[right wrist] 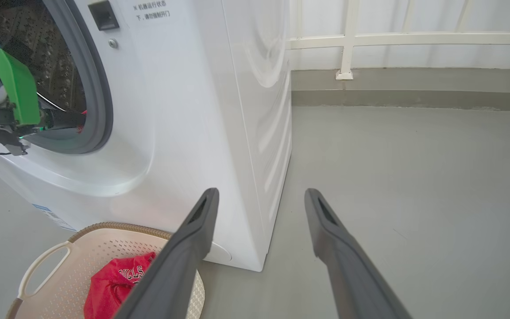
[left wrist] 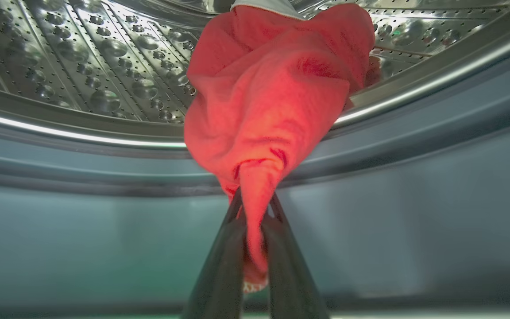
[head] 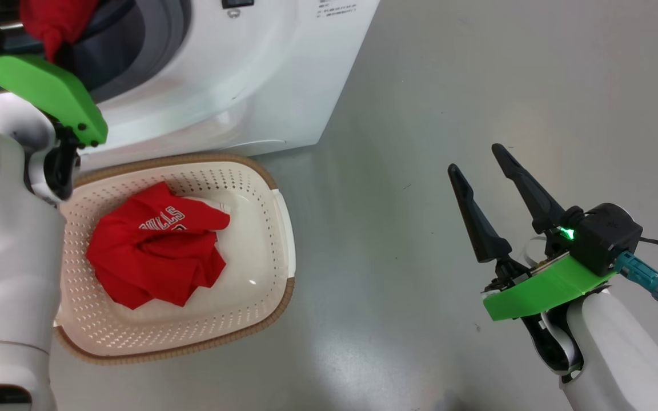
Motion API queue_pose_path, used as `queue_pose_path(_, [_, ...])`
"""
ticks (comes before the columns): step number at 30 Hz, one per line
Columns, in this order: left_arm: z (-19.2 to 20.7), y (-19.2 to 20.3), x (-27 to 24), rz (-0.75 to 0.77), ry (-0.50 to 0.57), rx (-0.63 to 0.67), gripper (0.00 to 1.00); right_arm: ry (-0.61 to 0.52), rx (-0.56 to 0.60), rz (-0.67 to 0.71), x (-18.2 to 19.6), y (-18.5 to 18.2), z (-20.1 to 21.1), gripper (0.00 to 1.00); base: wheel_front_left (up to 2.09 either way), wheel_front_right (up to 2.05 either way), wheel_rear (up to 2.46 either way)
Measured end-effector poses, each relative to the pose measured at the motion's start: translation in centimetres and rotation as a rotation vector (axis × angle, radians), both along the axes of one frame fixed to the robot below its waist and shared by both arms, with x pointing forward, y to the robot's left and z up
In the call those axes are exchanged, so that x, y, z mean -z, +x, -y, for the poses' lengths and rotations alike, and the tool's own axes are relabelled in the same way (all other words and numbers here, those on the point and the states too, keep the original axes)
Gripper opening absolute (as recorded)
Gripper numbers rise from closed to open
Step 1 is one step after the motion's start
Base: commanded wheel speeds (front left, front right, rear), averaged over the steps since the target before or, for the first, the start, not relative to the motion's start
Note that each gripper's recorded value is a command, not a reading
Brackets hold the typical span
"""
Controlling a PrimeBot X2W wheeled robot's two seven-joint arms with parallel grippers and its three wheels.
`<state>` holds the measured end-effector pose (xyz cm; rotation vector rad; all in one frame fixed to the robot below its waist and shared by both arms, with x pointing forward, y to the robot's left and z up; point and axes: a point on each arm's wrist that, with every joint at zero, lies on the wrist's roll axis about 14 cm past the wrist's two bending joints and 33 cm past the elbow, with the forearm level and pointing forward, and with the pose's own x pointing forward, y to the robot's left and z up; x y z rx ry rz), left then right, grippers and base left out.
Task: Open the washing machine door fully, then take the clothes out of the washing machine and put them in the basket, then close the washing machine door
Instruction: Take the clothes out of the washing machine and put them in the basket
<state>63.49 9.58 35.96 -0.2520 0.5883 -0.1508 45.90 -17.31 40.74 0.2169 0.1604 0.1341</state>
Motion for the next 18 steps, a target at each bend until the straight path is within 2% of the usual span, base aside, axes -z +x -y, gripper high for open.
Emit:
queue_pose_path(8, [-1.1,1.2,-2.0,0.153,-0.016,-0.057,0.0,0.007,-0.011,-0.005,0.4,0.3,-0.5,1.0,0.0,0.0,0.0])
queue_pose_path(11, [-1.6,1.6,-3.5,0.24,-0.066,-0.092,0.0,0.011,-0.017,-0.005,0.4,0.4,-0.7,1.0,0.0,0.0,0.0])
queue_pose_path(18, [-3.3,0.6,-5.0,0.374,-0.092,-0.149,0.0,0.021,-0.037,0.021,-0.3,1.2,-1.5,1.0,0.0,0.0,0.0])
